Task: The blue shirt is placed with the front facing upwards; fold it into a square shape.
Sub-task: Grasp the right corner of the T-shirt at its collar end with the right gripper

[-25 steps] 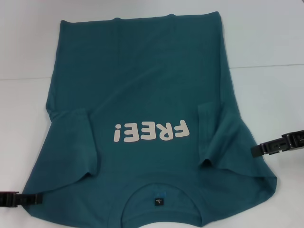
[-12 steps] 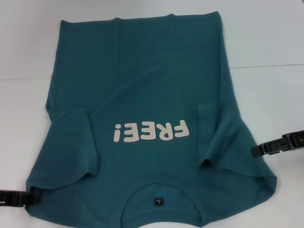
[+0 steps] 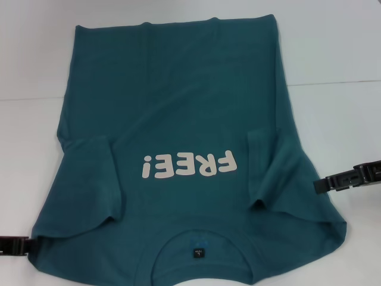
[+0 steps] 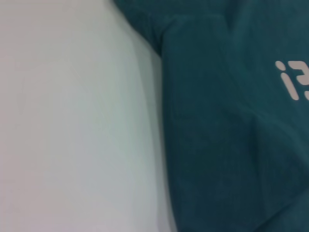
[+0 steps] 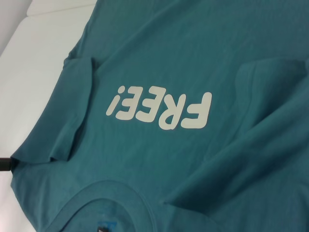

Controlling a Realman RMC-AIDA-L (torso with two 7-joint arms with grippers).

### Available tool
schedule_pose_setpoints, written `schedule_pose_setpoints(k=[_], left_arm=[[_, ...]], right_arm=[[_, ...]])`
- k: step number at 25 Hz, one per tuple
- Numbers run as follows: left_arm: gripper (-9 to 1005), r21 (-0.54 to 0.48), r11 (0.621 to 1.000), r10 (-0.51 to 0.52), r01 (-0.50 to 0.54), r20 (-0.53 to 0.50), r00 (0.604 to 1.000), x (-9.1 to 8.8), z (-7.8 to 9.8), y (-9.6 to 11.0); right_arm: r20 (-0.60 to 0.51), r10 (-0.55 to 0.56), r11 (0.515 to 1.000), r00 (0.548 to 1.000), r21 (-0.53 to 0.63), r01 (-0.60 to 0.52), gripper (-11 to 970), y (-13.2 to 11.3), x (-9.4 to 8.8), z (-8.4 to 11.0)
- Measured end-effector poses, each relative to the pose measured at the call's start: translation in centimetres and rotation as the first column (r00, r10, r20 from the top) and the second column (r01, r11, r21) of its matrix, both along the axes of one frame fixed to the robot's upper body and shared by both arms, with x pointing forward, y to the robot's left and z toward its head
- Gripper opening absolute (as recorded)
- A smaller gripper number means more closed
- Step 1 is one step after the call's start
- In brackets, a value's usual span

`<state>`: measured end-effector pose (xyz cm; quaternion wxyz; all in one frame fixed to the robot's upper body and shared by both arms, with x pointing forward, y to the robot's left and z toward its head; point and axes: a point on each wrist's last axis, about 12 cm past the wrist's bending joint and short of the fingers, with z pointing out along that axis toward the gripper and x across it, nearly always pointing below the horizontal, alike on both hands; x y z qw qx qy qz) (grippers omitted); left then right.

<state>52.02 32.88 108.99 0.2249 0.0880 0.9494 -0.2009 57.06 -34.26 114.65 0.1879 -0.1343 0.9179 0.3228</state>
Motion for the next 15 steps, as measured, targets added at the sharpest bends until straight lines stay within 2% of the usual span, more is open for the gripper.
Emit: schedule_pose_setpoints(k=[4, 15], left_arm=[[46, 0.006, 1.000, 0.021, -0.021, 0.003, 1.000, -0.21, 0.14, 0.35], [53, 0.006, 0.999, 0.036, -0.036, 0.007, 0.999, -0.69, 0.71, 0.57]], right_arm=[[-0.001, -0.001, 1.000, 1.000, 0.001, 0.001, 818, -0.03, -0.04, -0.03], [0.008, 0.004, 1.000, 1.000, -0.001, -0.004, 818, -0.15, -0.03, 0.02]])
